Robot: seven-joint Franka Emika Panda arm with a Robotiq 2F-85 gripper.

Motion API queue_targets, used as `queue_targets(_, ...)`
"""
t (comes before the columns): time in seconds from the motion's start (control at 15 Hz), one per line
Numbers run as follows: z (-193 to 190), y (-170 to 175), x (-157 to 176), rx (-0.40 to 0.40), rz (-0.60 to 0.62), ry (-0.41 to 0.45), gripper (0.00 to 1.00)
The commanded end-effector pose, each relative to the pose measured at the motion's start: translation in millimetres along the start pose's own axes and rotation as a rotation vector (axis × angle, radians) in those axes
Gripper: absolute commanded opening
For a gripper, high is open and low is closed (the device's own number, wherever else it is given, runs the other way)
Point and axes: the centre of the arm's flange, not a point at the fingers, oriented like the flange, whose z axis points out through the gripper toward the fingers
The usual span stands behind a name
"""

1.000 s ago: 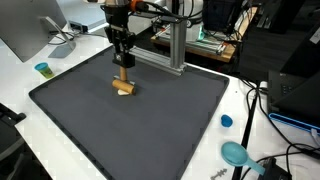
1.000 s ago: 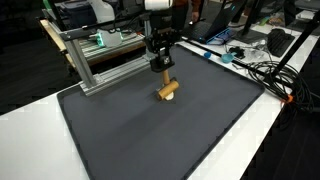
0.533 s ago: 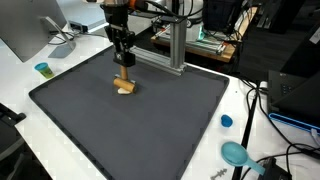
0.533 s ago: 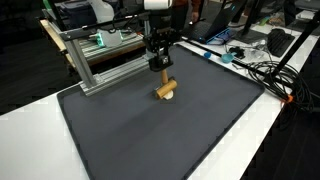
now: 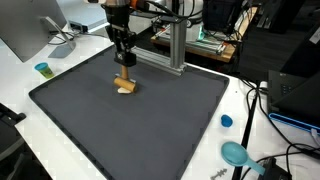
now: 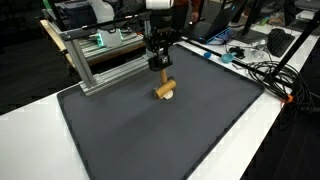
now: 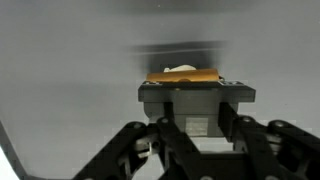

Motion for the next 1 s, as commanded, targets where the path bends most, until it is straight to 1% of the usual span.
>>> queue_targets(0.0, 19.1, 4.6, -8.3, -0.033, 0.003, -0.08, 0.21)
queue_targets(0.6, 16.8, 5.6, -9.8, -0.035, 0.001, -0.107, 0.21)
queue_targets(0.8, 12.5, 6.6, -11.7, -0.009, 0.007, -0.087, 0.21)
queue_targets(0.93, -18.0, 11.0, -15.6, 0.031, -0.002, -0.032, 0.21)
